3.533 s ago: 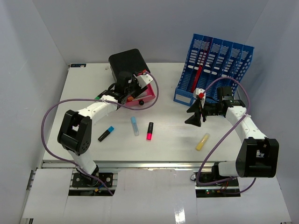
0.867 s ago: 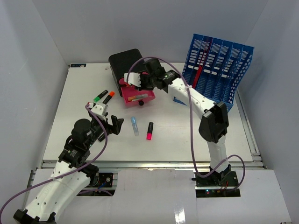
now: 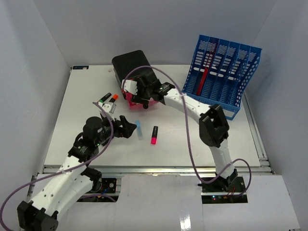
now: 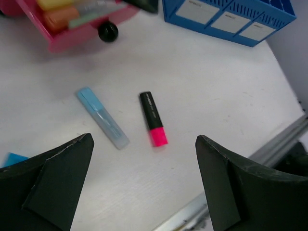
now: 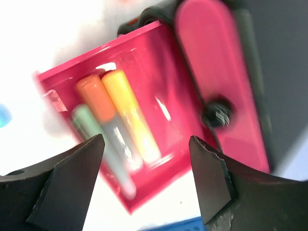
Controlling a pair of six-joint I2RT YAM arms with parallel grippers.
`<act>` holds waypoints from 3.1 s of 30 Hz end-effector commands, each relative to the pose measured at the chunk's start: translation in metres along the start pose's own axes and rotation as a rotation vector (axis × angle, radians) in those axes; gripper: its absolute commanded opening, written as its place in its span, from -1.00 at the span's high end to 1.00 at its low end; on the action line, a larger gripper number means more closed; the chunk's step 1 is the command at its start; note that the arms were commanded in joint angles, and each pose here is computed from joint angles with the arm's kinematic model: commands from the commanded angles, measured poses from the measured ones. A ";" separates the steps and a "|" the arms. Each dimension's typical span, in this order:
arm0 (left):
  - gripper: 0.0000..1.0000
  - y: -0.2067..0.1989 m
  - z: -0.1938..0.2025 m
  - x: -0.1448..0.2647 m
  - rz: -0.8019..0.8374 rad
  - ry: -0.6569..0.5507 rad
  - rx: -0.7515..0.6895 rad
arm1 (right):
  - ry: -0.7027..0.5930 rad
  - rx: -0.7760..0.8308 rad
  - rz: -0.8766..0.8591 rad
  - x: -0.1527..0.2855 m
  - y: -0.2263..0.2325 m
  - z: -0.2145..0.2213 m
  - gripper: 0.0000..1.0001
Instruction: Organize the desk
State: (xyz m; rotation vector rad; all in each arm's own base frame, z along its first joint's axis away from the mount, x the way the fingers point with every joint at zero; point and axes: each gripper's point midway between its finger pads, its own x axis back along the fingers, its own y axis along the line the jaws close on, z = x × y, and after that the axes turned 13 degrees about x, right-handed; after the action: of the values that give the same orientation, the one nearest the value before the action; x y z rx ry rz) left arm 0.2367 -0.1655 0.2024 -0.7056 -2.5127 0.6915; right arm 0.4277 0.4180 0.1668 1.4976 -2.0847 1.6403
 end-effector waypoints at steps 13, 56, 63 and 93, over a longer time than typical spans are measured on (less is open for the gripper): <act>-0.73 0.039 0.114 -0.074 -0.491 0.332 0.381 | -0.435 -0.732 -0.045 0.261 0.075 0.081 -0.60; 0.45 0.099 0.145 -0.090 -0.966 0.222 0.188 | -0.561 -0.892 0.016 0.295 0.093 0.123 -0.66; 0.76 0.054 0.133 -0.090 -0.707 0.310 0.191 | -0.562 -0.897 0.016 0.295 0.094 0.125 -0.66; 0.97 0.034 -0.093 -0.211 -0.247 0.208 -1.230 | -0.564 -0.906 0.017 0.296 0.093 0.128 -0.66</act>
State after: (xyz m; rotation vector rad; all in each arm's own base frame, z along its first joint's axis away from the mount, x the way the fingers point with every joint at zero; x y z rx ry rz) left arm 0.4293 -0.2177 0.1611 -0.6947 -2.4186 -0.9695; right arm 0.2683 0.1288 0.2233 1.6084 -2.5284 0.1216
